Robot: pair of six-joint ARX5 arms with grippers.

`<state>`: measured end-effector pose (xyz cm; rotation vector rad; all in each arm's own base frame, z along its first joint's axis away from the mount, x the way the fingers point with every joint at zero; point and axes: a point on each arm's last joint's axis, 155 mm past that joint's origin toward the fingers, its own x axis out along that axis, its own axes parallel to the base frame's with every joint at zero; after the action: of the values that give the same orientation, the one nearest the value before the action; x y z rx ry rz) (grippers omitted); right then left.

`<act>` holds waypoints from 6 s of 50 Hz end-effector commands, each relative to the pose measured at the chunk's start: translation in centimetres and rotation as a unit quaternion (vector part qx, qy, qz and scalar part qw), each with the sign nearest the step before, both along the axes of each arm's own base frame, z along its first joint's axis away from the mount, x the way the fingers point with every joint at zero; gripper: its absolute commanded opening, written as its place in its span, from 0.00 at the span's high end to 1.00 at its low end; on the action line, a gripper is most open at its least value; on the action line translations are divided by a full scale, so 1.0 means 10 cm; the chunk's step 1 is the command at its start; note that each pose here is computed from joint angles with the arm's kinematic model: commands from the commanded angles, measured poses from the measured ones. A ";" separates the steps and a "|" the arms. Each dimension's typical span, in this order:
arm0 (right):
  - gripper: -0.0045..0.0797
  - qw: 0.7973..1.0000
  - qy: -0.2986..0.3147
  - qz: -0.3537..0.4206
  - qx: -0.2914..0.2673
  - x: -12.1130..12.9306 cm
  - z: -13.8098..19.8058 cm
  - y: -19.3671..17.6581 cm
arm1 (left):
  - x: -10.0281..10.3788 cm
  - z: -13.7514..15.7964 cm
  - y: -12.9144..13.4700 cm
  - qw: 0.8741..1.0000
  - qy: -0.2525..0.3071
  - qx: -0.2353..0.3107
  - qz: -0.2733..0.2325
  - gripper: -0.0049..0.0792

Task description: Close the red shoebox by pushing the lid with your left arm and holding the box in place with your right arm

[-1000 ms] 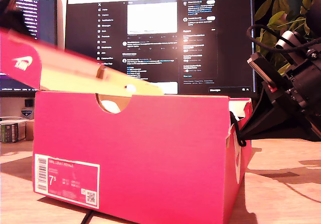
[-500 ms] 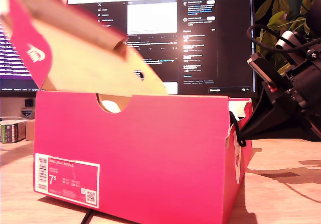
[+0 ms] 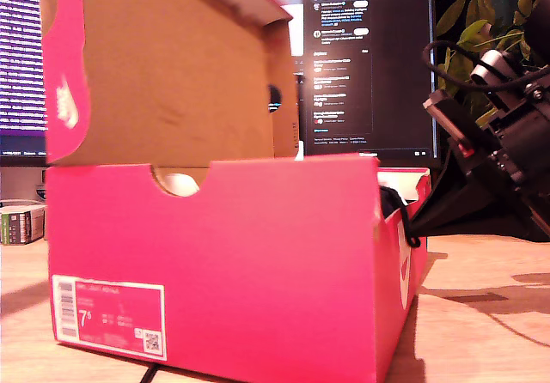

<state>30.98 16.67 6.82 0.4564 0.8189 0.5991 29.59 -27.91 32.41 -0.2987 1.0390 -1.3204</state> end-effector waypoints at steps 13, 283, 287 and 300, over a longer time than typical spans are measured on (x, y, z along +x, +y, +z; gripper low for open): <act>0.96 0.995 -0.038 -0.068 -0.053 0.24 0.40 -0.76 | -0.25 -0.54 -0.51 0.996 0.037 0.034 -0.071 0.96; 0.96 0.845 -0.406 -0.283 -0.201 -0.69 2.07 -1.66 | -0.52 -0.54 2.63 0.728 -0.386 0.134 0.550 0.96; 0.96 0.843 -0.412 -0.293 -0.182 -0.71 2.07 -1.66 | -0.51 -0.65 2.64 0.729 -0.380 0.133 0.553 0.96; 0.96 0.836 -0.432 -0.296 -0.163 -0.76 2.02 -1.63 | -0.46 -0.38 2.64 0.707 -0.407 0.080 0.573 0.96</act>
<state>23.09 0.35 28.21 0.0674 -0.1309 0.0339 24.95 -1.58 28.13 -0.1218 0.0859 -0.1068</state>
